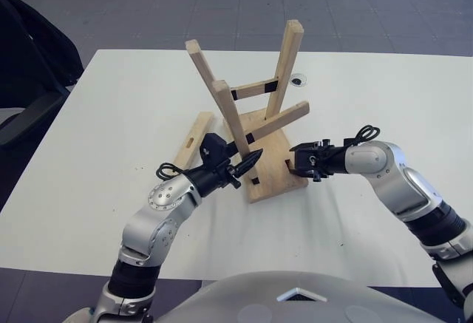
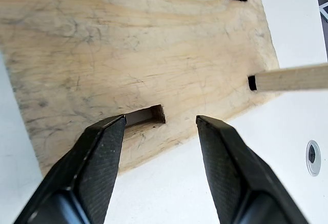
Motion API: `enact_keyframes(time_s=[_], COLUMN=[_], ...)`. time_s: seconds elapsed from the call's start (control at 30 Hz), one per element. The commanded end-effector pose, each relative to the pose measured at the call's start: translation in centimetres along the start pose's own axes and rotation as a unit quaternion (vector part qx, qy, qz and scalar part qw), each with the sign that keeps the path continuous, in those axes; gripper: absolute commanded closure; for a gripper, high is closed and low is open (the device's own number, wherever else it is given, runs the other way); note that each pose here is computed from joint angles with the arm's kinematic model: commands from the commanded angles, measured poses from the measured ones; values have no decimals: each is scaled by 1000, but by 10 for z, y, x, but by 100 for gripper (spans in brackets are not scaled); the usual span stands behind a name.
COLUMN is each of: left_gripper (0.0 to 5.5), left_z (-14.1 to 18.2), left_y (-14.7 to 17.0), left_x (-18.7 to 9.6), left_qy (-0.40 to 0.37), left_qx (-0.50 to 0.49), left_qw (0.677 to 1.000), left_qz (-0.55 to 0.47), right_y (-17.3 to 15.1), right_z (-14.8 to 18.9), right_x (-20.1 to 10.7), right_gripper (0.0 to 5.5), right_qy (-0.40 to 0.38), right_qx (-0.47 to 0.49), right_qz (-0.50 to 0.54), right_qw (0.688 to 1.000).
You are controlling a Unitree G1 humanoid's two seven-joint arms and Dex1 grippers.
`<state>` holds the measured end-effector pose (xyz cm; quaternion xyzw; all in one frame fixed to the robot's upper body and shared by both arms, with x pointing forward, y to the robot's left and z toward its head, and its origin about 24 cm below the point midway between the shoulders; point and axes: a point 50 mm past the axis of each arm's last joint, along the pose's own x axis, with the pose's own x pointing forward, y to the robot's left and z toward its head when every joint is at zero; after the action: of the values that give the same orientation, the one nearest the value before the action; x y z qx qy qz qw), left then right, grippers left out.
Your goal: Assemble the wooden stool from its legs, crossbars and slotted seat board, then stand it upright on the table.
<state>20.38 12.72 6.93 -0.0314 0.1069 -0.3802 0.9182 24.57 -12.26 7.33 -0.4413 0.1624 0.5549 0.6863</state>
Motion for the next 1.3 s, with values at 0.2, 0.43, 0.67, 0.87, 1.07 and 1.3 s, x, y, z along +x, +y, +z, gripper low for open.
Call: enact_keyframes(time_s=[0.2, 0.43, 0.67, 0.87, 1.07, 1.3], left_gripper=[333, 333, 333, 333, 229, 149], left_z=[-85, -101, -94, -60, -43, -46], left_y=[21, 16, 18, 24, 27, 21], left_x=[-46, -51, -45, -33, -29, -45], left_qy=[166, 182, 159, 38, -14, 8], left_qx=[133, 182, 190, 227, 225, 183], left_qw=[977, 965, 968, 972, 973, 980], left_qz=[1, -39, -39, -38, -52, -77], right_y=[36, 42, 32, 35, 36, 37], right_z=[-14, -11, -21, -32, -30, -31], right_x=[9, 10, 7, 10, 11, 5], right_gripper=[293, 293, 293, 293, 293, 293], right_qy=[20, -3, -52, -53, -58, -58], right_qx=[68, 88, -53, -41, -22, 8], right_qz=[70, 55, -76, -94, -93, -91], right_qw=[995, 995, 994, 993, 994, 994])
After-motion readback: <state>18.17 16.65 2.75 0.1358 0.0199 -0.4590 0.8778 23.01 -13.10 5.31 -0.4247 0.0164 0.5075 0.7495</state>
